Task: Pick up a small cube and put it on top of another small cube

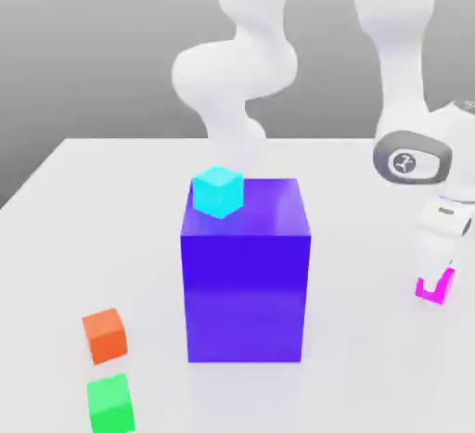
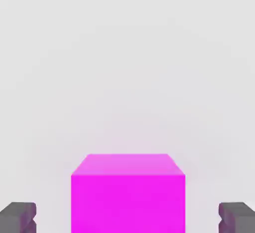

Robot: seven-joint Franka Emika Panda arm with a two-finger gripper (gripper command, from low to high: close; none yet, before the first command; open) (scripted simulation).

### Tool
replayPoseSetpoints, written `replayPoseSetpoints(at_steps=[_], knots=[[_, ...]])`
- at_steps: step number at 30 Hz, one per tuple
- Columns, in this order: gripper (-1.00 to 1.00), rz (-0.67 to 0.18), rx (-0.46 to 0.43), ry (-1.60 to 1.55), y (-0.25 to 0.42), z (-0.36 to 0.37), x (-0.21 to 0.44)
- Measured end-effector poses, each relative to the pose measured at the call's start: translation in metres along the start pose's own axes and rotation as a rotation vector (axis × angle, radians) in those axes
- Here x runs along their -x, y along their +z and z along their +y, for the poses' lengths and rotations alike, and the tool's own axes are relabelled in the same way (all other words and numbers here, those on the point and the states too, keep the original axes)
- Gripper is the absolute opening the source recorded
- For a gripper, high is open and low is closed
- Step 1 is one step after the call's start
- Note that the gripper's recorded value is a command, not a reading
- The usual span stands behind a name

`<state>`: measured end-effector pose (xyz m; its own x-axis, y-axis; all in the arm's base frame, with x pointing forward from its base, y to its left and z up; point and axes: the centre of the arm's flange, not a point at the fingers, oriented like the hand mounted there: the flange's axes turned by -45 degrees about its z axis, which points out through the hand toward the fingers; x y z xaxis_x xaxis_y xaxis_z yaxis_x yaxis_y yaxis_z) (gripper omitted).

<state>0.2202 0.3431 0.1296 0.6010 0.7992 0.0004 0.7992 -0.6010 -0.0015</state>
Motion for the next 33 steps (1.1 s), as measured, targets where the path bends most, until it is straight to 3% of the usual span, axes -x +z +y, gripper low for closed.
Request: replayPoseSetpoints(at_steps=[6, 12, 22, 33], knots=[[-1.00, 0.001, 0.000, -0.001, 0.000, 0.000, 0.000], [-1.00, 0.000, 0.002, 0.005, -0.055, 0.003, -0.001], [-1.00, -0.008, 0.001, 0.450, -0.081, 0.248, 0.015], [-1.00, -0.003, -0.001, 0.907, -0.107, 0.463, 0.187]])
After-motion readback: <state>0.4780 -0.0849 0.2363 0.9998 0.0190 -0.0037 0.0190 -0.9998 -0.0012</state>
